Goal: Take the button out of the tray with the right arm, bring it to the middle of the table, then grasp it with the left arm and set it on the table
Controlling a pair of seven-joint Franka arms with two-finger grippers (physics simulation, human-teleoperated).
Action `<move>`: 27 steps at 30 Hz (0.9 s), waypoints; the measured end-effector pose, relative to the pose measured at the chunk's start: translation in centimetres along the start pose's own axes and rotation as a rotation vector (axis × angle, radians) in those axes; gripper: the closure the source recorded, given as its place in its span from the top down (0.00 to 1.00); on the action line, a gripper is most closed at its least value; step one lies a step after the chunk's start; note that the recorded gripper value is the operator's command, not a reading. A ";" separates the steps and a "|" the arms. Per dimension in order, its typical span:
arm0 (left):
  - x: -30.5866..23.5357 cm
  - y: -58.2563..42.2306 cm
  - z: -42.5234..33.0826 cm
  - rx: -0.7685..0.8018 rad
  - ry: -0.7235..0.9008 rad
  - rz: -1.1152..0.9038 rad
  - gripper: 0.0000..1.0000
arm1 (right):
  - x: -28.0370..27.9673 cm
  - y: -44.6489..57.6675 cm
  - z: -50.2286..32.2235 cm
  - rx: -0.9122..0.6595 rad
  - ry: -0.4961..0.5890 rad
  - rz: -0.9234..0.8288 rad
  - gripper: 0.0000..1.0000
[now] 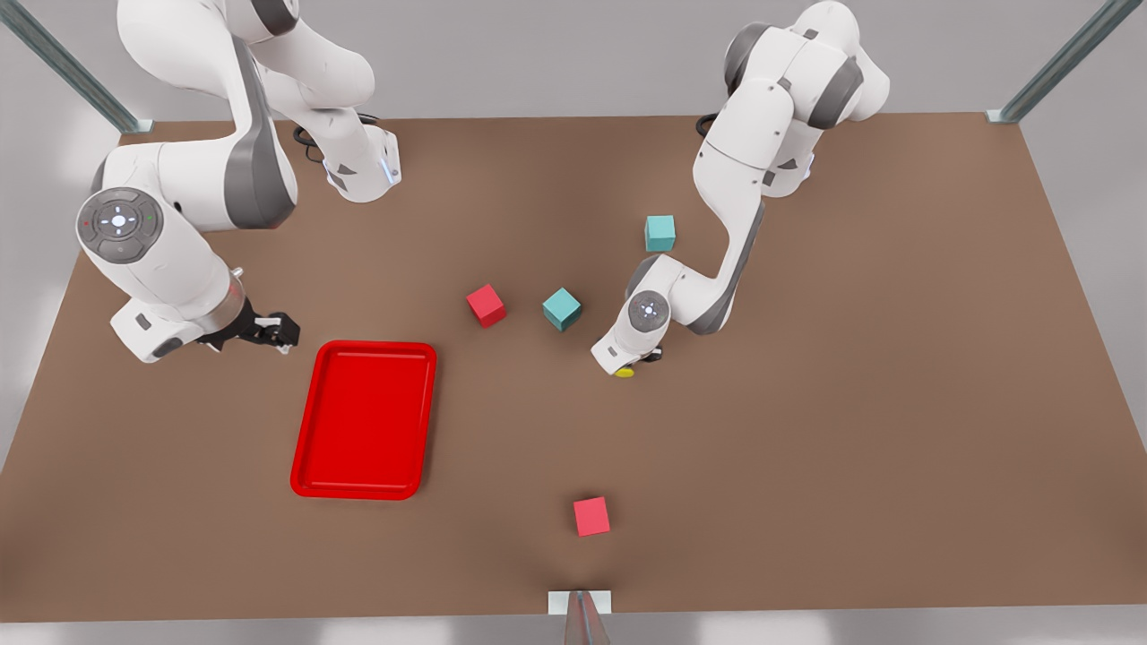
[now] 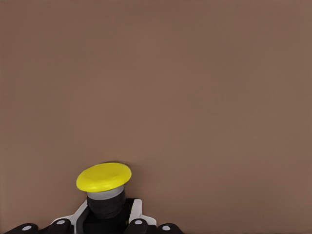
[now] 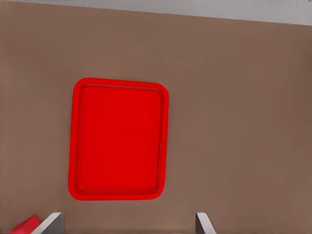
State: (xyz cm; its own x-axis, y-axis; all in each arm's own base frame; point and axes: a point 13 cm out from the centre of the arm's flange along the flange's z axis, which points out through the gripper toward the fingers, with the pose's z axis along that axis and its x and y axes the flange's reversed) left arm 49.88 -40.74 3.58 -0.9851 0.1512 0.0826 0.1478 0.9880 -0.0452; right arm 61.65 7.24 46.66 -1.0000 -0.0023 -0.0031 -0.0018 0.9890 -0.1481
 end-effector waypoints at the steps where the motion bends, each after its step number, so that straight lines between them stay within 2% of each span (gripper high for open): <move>1: 0.1 0.1 0.2 -0.002 0.003 -0.001 0.48 | 0.0 0.0 0.0 0.000 0.000 -0.004 1.00; 9: -0.9 -0.6 -1.2 0.008 -0.015 -0.005 0.48 | 0.0 0.4 0.0 -0.001 0.000 -0.028 1.00; 15: -6.3 -0.1 -9.3 -0.032 -0.063 -0.114 0.48 | 0.0 0.4 0.0 -0.003 0.000 -0.038 1.00; 19: -6.7 5.0 -9.2 -0.311 -0.132 -0.272 0.48 | 0.1 0.5 0.0 -0.002 0.000 -0.044 1.00; 23: -6.6 12.6 -9.4 -0.649 -0.291 -0.516 0.48 | 0.0 0.4 0.0 -0.002 0.000 -0.047 1.00; 27: -5.2 17.8 -10.5 -0.899 -0.474 -0.764 0.48 | 0.1 0.5 0.0 -0.002 0.000 -0.051 1.00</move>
State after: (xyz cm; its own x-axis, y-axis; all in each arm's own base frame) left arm 58.53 -23.64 12.77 -0.7529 -0.3073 -0.5820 -0.6452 0.5195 0.5602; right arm 61.59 7.70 46.60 -0.9986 -0.0529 0.0047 -0.0530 0.9878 -0.1465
